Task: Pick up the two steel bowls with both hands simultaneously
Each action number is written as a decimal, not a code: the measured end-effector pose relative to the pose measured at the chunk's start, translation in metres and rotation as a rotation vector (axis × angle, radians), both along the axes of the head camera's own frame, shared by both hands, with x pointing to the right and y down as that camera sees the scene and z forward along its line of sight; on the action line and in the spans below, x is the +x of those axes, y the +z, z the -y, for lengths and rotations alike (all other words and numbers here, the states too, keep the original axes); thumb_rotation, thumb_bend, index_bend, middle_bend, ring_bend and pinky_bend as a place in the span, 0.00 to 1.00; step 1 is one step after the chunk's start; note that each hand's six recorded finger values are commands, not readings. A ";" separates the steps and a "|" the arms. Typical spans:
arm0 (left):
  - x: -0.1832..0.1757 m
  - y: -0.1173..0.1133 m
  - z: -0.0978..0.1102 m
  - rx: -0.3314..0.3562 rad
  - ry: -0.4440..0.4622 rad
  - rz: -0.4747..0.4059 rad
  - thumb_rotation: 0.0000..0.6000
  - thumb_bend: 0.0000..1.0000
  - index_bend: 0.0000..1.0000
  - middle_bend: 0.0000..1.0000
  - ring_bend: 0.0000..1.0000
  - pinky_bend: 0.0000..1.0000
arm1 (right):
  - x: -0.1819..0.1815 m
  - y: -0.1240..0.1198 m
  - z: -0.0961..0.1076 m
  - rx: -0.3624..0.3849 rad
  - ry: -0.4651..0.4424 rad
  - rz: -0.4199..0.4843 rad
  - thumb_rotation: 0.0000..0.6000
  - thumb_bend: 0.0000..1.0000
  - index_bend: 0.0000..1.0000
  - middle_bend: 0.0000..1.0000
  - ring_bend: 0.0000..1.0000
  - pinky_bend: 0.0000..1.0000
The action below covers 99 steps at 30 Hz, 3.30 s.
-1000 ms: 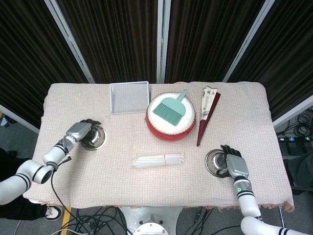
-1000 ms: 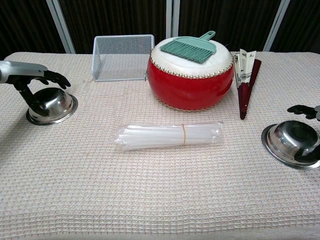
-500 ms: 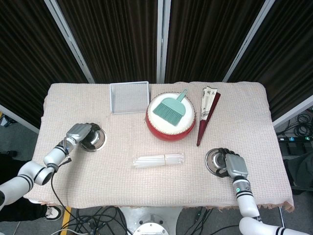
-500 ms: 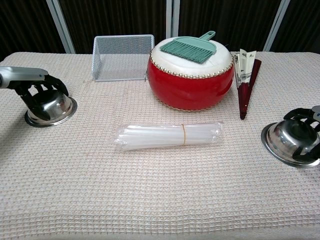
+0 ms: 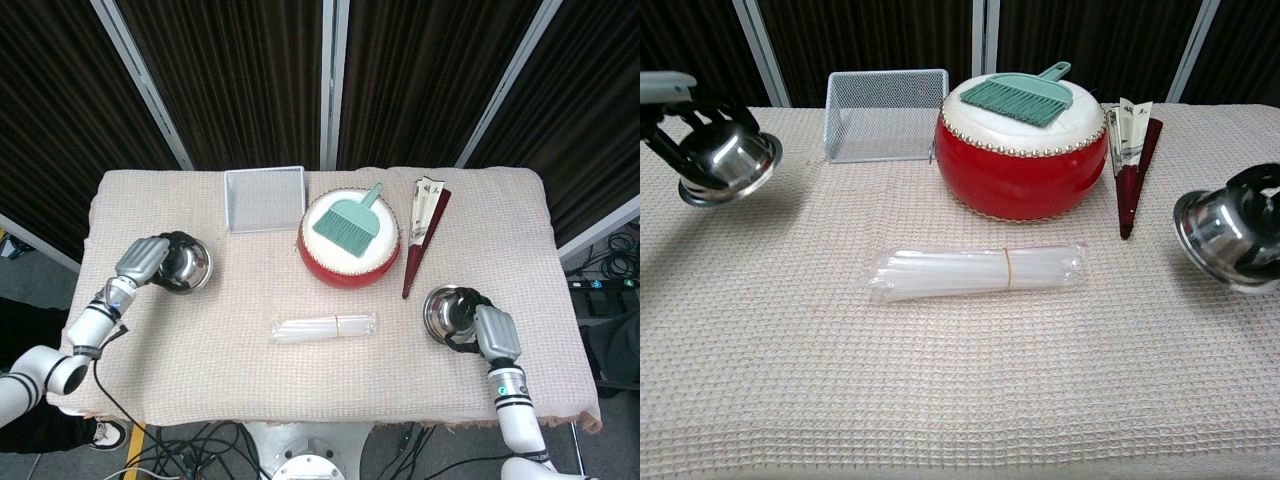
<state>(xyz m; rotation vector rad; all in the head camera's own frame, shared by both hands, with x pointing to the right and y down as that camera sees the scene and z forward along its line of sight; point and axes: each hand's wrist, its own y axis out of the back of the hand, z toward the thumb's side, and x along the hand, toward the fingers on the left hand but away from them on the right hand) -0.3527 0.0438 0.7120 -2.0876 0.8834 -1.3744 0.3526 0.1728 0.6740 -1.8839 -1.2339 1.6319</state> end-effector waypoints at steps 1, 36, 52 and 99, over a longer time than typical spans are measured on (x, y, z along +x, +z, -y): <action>-0.001 -0.010 0.000 0.027 -0.019 -0.025 1.00 0.22 0.45 0.46 0.43 0.58 | 0.002 -0.010 0.004 0.042 0.013 0.030 1.00 0.16 0.46 0.42 0.35 0.41; 0.172 -0.105 -0.085 0.008 -0.446 -1.100 1.00 0.23 0.47 0.46 0.44 0.58 | -0.237 -0.036 0.052 0.053 0.188 1.446 1.00 0.16 0.46 0.42 0.35 0.42; 0.184 -0.101 -0.058 0.018 -0.437 -1.098 1.00 0.23 0.47 0.46 0.44 0.58 | -0.233 -0.036 0.066 -0.019 0.282 1.538 1.00 0.17 0.46 0.42 0.35 0.42; -0.016 0.016 -0.062 -0.109 0.113 0.248 1.00 0.06 0.01 0.04 0.04 0.19 | 0.000 0.018 -0.048 -0.058 -0.006 0.076 1.00 0.09 0.07 0.10 0.04 0.08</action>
